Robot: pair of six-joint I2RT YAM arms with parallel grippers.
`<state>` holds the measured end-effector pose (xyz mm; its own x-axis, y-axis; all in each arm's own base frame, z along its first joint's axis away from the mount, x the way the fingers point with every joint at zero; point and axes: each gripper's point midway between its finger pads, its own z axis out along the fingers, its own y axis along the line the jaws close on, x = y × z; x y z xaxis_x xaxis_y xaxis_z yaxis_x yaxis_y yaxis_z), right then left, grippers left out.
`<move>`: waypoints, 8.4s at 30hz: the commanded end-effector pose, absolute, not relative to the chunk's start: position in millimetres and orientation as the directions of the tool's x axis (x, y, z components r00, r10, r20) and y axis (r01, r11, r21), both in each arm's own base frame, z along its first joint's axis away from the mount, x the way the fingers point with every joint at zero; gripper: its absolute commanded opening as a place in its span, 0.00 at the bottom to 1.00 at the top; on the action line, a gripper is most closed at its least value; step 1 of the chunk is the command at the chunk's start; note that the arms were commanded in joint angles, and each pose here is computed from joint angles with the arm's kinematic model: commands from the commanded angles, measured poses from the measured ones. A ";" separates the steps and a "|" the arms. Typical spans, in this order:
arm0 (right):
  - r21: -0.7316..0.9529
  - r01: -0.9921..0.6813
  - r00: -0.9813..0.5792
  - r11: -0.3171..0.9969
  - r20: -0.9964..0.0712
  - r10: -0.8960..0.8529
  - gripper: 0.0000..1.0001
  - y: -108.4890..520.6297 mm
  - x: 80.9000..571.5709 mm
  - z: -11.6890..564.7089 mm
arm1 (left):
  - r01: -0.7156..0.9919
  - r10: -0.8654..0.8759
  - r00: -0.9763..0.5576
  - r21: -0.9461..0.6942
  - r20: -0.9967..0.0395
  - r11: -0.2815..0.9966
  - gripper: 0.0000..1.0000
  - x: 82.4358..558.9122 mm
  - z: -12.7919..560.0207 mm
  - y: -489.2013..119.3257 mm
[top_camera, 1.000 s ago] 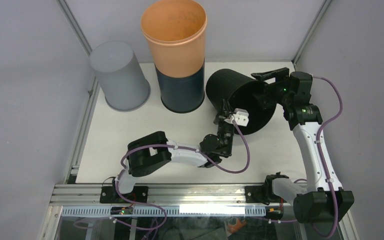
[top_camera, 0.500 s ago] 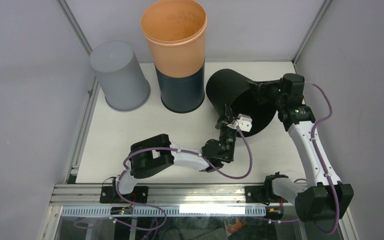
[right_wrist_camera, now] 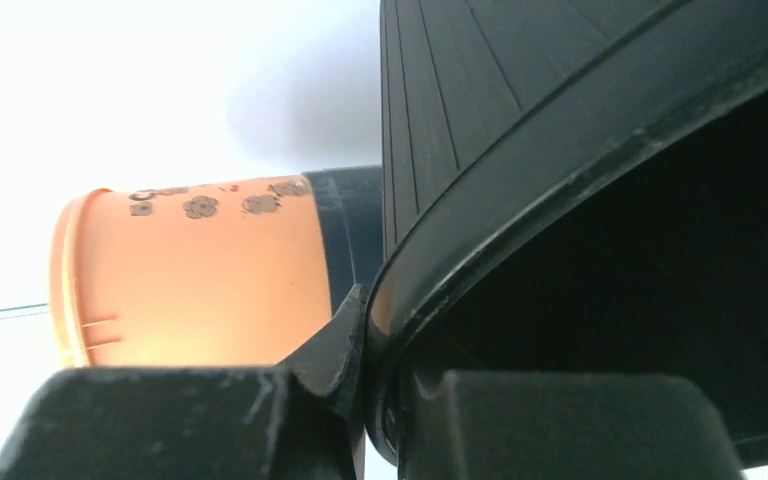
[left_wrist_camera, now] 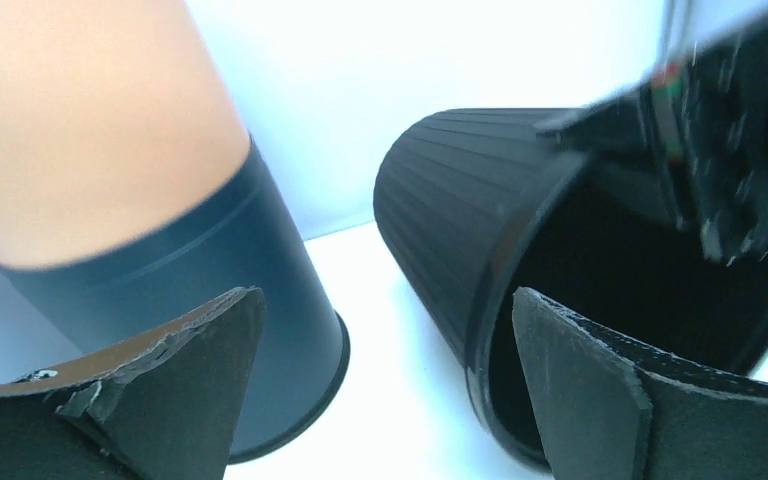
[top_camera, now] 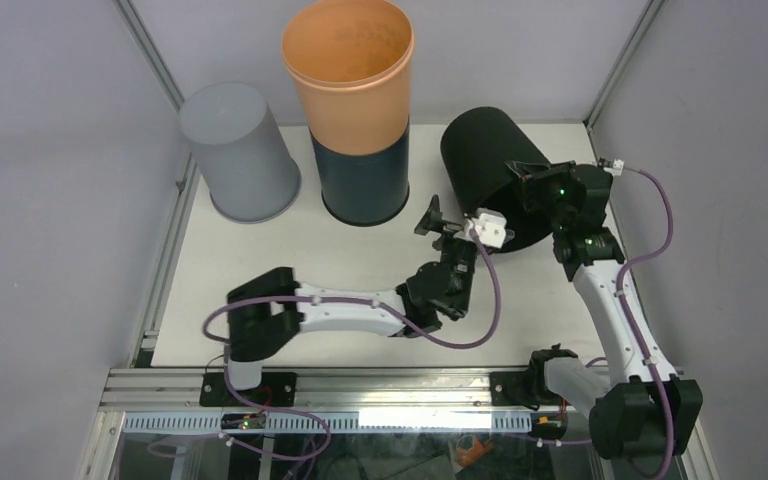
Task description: Turn the large container upside down
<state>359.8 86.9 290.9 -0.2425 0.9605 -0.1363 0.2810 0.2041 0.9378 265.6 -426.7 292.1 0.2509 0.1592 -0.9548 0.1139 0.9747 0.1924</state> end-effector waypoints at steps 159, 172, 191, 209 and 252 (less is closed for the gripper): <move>0.644 0.115 -0.349 0.756 -0.687 0.638 0.99 84.9 534.1 190.6 | 0.289 -0.322 -0.252 -0.389 -0.912 0.875 0.99 225.6 338.6 -276.9; 0.549 -0.213 -0.382 0.809 -0.808 0.448 0.99 165.0 438.0 371.7 | 0.327 -0.273 -0.077 -0.283 -0.959 0.902 0.99 240.1 436.4 -245.8; 0.622 -0.562 -0.356 0.545 -0.777 0.520 0.94 274.2 462.8 523.4 | 0.149 -0.503 -0.064 -0.507 -0.862 0.849 0.99 269.0 429.3 -136.9; 0.609 -0.517 -0.344 0.602 -0.791 0.505 0.48 290.3 487.6 495.1 | 0.123 -0.509 -0.125 -0.522 -0.852 0.844 0.99 269.5 391.6 -141.7; 0.363 -0.501 -0.034 0.785 -0.915 0.402 0.99 261.3 410.8 574.5 | 0.200 -0.654 -0.014 -0.643 -0.756 0.739 0.99 246.2 519.0 -121.8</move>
<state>430.0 291.8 536.4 -0.1696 0.4232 -0.8900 -0.5307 0.7218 0.4443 242.8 -127.1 513.4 -0.0054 -0.6181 -0.7861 0.2538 0.7595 -0.5990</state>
